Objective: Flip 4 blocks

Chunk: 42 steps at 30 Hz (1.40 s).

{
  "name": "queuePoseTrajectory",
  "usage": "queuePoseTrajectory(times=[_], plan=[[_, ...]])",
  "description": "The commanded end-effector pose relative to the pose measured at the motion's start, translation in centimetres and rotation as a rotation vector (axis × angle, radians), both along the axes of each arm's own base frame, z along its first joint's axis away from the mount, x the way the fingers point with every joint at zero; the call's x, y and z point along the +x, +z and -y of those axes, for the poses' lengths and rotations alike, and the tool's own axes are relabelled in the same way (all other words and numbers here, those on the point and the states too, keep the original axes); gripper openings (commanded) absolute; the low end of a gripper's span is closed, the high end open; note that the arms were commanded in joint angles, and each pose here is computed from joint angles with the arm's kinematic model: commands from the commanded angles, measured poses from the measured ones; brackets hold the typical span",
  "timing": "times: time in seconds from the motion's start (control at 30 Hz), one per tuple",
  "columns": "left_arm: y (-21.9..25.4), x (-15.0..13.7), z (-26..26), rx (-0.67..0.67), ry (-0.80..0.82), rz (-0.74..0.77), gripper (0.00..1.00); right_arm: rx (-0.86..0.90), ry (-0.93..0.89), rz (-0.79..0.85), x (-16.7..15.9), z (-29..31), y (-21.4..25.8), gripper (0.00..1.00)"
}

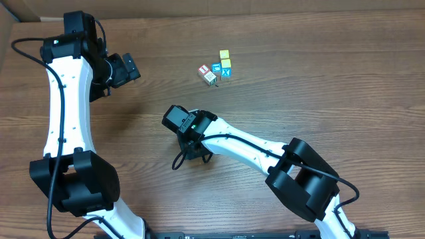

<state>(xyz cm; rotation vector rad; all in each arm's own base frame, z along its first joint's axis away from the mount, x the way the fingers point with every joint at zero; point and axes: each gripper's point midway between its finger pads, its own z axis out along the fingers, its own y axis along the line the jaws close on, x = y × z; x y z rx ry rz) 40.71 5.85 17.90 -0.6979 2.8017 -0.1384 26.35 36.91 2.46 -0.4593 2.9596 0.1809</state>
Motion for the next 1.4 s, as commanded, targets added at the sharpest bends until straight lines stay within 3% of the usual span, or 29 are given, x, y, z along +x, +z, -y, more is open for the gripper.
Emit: queuePoseTrajectory(times=[0.0,0.2,0.5,0.6,0.63,0.73,0.77,1.0,1.37], plan=[[-0.4,-0.1,-0.1,0.000,0.016,-0.013,1.00,-0.024,-0.007,0.032,0.7,0.4,-0.2,0.45],[-0.4,-0.1,-0.1,0.000,0.016,-0.013,1.00,-0.002,-0.009,0.040,1.4,0.0,0.6,0.65],[-0.4,-0.1,-0.1,0.000,0.016,-0.013,1.00,0.106,0.050,0.082,2.6,-3.0,5.0,0.68],[-0.4,-0.1,-0.1,0.000,0.016,-0.013,1.00,0.126,0.061,0.068,2.2,-3.5,5.0,0.54],[-0.4,-0.1,-0.1,0.000,0.016,-0.013,1.00,0.134,0.069,0.052,1.8,-3.7,4.8,0.46],[-0.4,-0.1,-0.1,0.000,0.016,-0.013,1.00,0.134,0.088,0.034,0.7,-4.1,4.4,0.06],[-0.4,-0.1,-0.1,0.000,0.016,-0.013,1.00,0.133,0.092,0.032,0.4,-4.3,4.3,0.04],[-0.4,-0.1,-0.1,0.000,0.016,-0.013,1.00,0.104,0.137,0.059,-1.8,-4.9,1.8,0.04],[-0.4,-0.1,-0.1,0.000,0.016,-0.013,1.00,-0.016,0.117,0.121,-1.2,-2.5,0.3,0.04]])
